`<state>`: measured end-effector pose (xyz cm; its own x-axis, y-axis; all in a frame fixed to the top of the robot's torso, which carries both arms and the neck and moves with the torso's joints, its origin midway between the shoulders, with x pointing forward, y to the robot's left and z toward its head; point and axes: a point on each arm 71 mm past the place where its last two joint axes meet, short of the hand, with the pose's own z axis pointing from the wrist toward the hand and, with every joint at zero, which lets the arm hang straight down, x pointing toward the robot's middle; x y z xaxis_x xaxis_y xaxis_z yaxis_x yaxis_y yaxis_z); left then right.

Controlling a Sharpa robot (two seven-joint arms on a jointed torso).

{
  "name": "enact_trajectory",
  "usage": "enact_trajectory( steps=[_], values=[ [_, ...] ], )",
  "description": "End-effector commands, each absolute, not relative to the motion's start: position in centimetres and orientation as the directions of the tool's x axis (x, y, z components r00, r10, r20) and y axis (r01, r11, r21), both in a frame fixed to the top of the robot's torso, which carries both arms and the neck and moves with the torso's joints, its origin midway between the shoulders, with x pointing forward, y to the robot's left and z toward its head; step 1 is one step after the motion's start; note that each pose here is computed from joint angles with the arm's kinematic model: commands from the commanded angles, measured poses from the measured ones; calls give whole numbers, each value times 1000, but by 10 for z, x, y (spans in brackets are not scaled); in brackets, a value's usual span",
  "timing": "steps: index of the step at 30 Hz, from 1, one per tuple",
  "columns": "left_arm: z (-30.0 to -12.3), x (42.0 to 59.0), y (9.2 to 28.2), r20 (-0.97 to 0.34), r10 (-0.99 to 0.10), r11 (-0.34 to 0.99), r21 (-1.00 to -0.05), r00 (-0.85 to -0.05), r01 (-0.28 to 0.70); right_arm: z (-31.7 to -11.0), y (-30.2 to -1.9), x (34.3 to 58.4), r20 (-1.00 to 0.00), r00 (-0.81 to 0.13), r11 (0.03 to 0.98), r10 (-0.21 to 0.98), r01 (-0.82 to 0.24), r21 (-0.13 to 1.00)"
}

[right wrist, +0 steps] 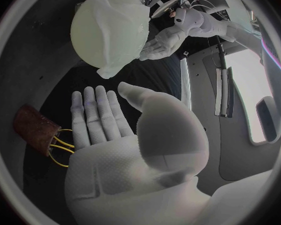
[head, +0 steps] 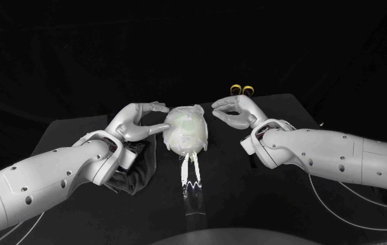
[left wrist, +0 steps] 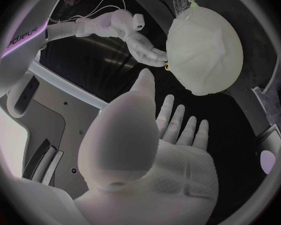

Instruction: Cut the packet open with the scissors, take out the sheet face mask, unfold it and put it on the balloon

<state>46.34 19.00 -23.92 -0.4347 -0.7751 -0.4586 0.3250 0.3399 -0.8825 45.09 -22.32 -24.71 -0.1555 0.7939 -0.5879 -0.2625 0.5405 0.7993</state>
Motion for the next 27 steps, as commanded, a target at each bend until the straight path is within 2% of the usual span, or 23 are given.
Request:
enact_trajectory(
  steps=[1,12,20,27],
  values=[
    [-238,462,180,-575,-709,423,-811,-410,405,-238,-211,452,-703,-154,609,694,-395,688],
    [-242,468,165,-647,-644,502,-760,-407,413,-232,-189,460,-781,-139,659,609,-459,596],
    [-244,470,162,-665,-621,528,-746,-416,405,-234,-174,462,-782,-194,652,592,-454,607],
    [-247,472,160,-672,-607,544,-741,-424,395,-236,-165,464,-788,-197,658,583,-453,601]
  ],
)
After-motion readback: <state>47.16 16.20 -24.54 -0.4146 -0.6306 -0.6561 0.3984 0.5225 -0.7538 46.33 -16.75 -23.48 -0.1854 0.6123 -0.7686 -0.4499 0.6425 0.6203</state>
